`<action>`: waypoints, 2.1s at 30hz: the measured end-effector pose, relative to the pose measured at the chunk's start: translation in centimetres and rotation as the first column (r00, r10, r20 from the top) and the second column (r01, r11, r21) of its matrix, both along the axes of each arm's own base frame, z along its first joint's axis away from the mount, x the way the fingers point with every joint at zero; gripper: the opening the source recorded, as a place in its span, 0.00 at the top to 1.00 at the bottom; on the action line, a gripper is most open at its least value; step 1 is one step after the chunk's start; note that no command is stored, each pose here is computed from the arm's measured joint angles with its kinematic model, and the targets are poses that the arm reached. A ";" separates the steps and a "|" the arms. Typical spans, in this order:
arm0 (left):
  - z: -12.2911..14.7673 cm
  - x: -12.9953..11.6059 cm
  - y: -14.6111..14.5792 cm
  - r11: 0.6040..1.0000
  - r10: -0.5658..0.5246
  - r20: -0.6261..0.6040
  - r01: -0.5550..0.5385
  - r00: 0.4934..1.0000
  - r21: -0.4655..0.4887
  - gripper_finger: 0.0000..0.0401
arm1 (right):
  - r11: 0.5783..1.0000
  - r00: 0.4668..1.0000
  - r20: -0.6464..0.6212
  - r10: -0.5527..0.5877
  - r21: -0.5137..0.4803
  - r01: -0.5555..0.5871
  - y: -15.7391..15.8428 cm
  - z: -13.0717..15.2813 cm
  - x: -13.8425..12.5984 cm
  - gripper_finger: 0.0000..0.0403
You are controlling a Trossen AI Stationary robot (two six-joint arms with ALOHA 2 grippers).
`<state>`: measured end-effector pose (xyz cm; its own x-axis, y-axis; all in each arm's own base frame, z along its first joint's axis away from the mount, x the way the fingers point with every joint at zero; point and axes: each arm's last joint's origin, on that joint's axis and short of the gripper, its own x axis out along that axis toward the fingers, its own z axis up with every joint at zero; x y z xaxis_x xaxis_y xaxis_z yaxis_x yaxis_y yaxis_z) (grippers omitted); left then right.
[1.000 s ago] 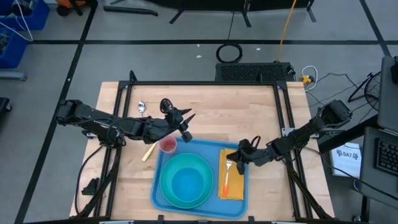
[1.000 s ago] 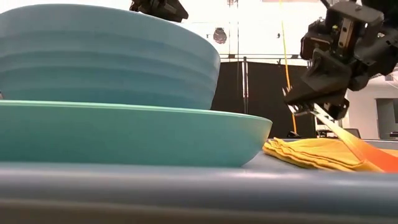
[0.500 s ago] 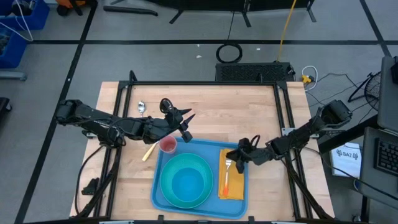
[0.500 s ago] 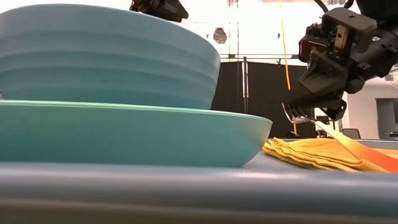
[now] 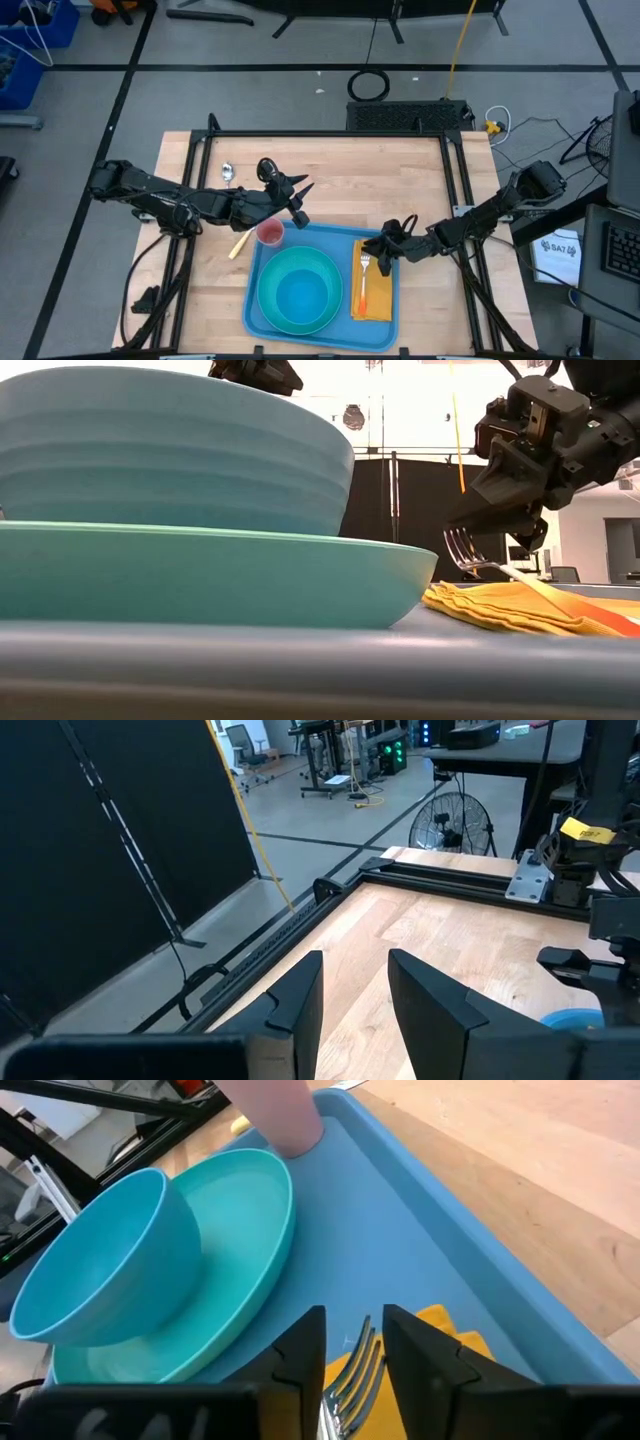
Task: Set up tray
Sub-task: Put the orange fork on the yellow napkin, then put the orange spoon on the yellow napkin to the right of the orange fork
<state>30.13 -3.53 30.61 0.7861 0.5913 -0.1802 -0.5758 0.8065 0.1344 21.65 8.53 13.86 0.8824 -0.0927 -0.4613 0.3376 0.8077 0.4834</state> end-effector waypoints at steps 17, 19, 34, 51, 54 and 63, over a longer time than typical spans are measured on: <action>0.1 -0.3 -0.4 1.000 -0.007 -0.024 0.007 1.000 0.021 0.70 | 0.992 1.000 -0.010 -0.024 -0.124 0.022 -1.9 0.1 0.7 0.71; 0.3 -1.0 -0.7 0.999 0.017 -0.056 -0.014 0.998 0.042 0.70 | 0.988 1.000 -0.003 -0.026 -0.152 0.025 -2.3 0.2 0.9 0.71; -0.2 -11.0 1.5 0.881 0.394 -0.158 -0.421 0.906 -0.214 0.70 | 0.822 0.953 0.281 0.117 -0.566 0.066 -4.8 8.1 -0.8 0.71; -6.1 -22.1 5.6 0.602 0.590 -0.184 -0.580 0.786 -0.548 0.70 | 0.799 0.928 0.354 0.114 -0.588 0.126 -6.6 11.9 -7.5 0.71; -6.9 -23.0 6.1 0.533 0.617 -0.202 -0.593 0.761 -0.604 0.70 | 0.789 0.933 0.342 0.115 -0.601 0.123 -6.7 11.3 -7.7 0.71; -8.7 -22.1 7.9 0.514 0.581 -0.226 -0.567 0.782 -0.643 0.70 | 0.745 0.923 0.383 0.041 -0.627 0.227 -7.2 9.7 -8.9 0.71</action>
